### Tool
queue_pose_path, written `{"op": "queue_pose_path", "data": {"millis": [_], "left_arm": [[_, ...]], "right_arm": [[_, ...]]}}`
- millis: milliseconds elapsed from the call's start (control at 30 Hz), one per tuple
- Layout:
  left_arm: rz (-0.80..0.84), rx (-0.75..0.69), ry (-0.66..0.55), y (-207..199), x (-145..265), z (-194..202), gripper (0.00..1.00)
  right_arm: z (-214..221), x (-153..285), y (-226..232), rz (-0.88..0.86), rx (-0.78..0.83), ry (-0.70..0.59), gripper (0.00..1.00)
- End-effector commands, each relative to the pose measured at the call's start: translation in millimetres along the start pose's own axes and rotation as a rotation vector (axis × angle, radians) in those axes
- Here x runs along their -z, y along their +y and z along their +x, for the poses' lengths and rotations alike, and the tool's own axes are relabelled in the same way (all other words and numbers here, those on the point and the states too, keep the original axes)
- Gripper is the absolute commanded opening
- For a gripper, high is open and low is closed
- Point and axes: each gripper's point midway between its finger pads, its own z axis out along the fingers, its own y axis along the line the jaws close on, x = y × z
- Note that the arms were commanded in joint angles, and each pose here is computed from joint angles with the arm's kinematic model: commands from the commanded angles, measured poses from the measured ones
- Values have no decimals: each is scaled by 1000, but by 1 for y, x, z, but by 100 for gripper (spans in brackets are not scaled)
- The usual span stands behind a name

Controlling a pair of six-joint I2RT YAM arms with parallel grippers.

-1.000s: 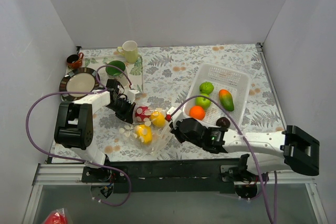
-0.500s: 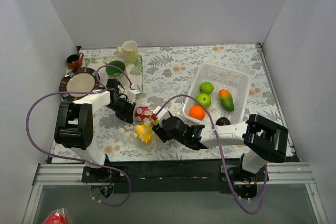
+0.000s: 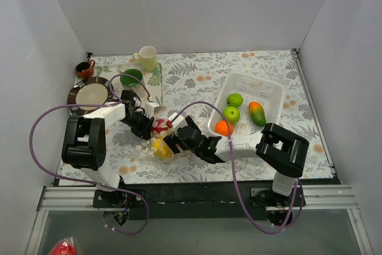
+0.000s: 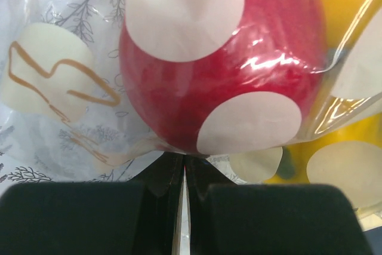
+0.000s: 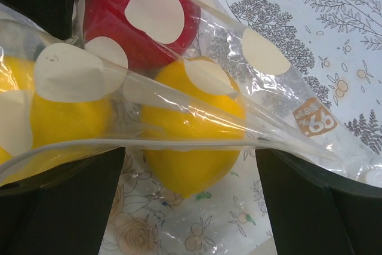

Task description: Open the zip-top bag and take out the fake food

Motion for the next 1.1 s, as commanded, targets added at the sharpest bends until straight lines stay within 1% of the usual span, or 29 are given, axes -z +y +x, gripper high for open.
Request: {"op": "queue_pose_path", "data": {"millis": [0, 67, 167, 200, 267, 300, 367, 400, 433, 467, 533, 567, 633, 667, 733, 767, 833, 867, 933, 1000, 1067], "left_arm": [[-38, -53, 28, 7, 2, 4, 0], [-42, -54, 29, 8, 3, 5, 0], [-35, -58, 34, 7, 2, 6, 0], [-32, -56, 37, 7, 1, 6, 0], [-32, -57, 35, 7, 1, 6, 0], [-30, -55, 38, 7, 0, 7, 0], [-34, -55, 38, 8, 0, 8, 0], [-34, -53, 41, 8, -1, 9, 0], [-35, -53, 39, 8, -2, 9, 0], [-35, -50, 44, 9, -3, 11, 0], [-34, -47, 49, 9, -5, 13, 0], [-38, -48, 49, 9, -5, 13, 0], [-40, -48, 51, 10, -6, 15, 0], [-43, -48, 52, 11, -7, 15, 0], [-40, -48, 51, 11, -8, 15, 0], [-38, -45, 52, 11, -8, 15, 0], [-25, -37, 52, 9, -10, 16, 0], [-25, -37, 49, 9, -10, 14, 0], [-20, -35, 45, 8, -10, 13, 0], [-23, -35, 44, 8, -9, 13, 0], [-28, -37, 45, 8, -8, 13, 0]], "right_arm": [[-29, -17, 10, -58, -40, -78, 98], [-30, -19, 16, -89, -43, -83, 97], [-32, -22, 22, -129, -49, -85, 78], [-33, -23, 21, -131, -53, -84, 65], [-35, -22, 21, -134, -58, -85, 52], [-39, -19, 21, -135, -62, -93, 39], [-38, -12, 18, -135, -64, -92, 26], [-47, -4, 16, -139, -72, -113, 16], [-48, 2, 13, -135, -77, -118, 13], [-54, 15, 8, -134, -89, -135, 11], [-49, 31, 5, -140, -107, -125, 9], [-63, 48, 3, -163, -128, -162, 9], [-39, 66, -1, -168, -133, -94, 8], [-45, 82, -9, -157, -151, -114, 7], [-18, 97, -19, -138, -148, -53, 6], [-29, 112, -32, -95, -169, -98, 5], [-19, 125, -52, -18, -177, -96, 2], [-25, 139, -74, 72, -191, -134, 2], [-21, 151, -104, 190, -210, -148, 1], [-20, 166, -147, 346, -261, -167, 1], [-16, 173, -169, 408, -290, -163, 1]]}}
